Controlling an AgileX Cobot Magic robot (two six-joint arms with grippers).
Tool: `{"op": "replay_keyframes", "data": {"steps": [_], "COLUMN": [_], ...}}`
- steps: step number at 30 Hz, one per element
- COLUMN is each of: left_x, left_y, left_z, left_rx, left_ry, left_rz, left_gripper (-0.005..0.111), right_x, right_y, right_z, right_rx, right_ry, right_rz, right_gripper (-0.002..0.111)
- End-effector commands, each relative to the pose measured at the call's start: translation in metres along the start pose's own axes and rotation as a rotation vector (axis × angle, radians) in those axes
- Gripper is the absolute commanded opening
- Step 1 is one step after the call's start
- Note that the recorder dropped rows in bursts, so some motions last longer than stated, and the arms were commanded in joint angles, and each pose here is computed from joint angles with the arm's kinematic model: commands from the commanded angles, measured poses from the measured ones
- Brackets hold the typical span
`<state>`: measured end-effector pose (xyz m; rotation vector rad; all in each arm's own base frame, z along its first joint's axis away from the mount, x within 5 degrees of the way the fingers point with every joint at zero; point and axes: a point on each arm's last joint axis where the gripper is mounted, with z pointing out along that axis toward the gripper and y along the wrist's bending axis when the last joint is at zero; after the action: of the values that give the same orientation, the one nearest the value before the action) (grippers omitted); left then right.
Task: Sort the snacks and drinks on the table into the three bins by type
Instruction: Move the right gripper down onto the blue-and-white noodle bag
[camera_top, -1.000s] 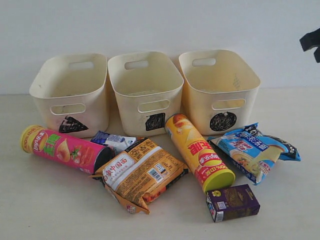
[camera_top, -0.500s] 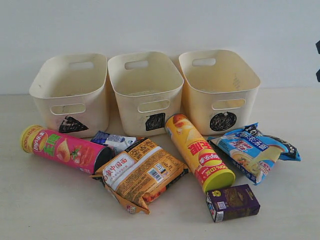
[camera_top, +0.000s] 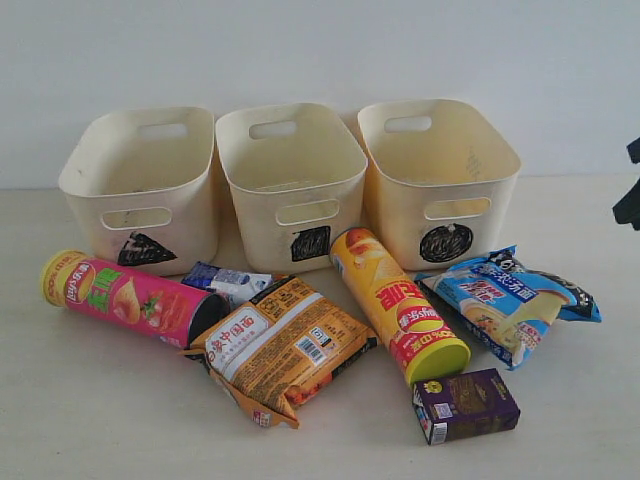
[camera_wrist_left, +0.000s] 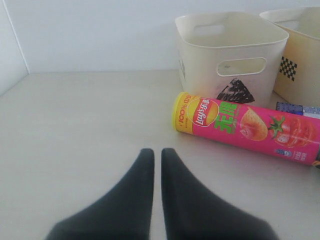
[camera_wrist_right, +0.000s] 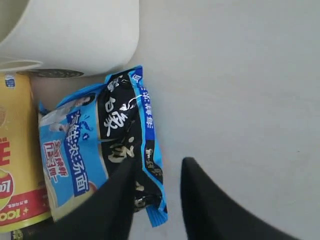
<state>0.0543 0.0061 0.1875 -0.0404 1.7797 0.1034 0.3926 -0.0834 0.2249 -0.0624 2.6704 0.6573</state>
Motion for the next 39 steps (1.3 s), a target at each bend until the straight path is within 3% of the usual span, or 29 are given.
{"op": "replay_keyframes", "data": {"steps": [1, 5, 7, 13, 23, 30, 39], "left_x": [0.001, 0.001, 0.001, 0.001, 0.001, 0.001, 0.001], "left_y": [0.000, 0.000, 0.000, 0.000, 0.000, 0.000, 0.000], "left_z": [0.000, 0.000, 0.000, 0.000, 0.000, 0.000, 0.000], "left_rx": [-0.001, -0.001, -0.001, -0.001, -0.001, -0.001, -0.001], "left_ry": [-0.004, -0.004, -0.004, -0.004, -0.004, -0.004, -0.004], "left_rz": [0.005, 0.005, 0.005, 0.005, 0.005, 0.005, 0.005], "left_gripper": [0.004, 0.004, 0.004, 0.004, 0.004, 0.004, 0.004], "right_x": [0.001, 0.002, 0.003, 0.011, 0.019, 0.020, 0.031], "right_y": [-0.006, -0.009, -0.010, -0.018, -0.039, -0.021, -0.005], "right_z": [0.008, 0.017, 0.022, 0.045, 0.080, 0.114, 0.134], "right_rx": [-0.027, -0.061, -0.091, -0.178, -0.173, -0.174, -0.269], "right_ry": [0.012, 0.032, 0.040, 0.106, 0.132, 0.175, 0.289], "right_rz": [-0.008, 0.015, 0.027, 0.091, 0.161, 0.114, 0.090], "right_gripper": [0.053, 0.078, 0.085, 0.085, 0.085, 0.085, 0.085]}}
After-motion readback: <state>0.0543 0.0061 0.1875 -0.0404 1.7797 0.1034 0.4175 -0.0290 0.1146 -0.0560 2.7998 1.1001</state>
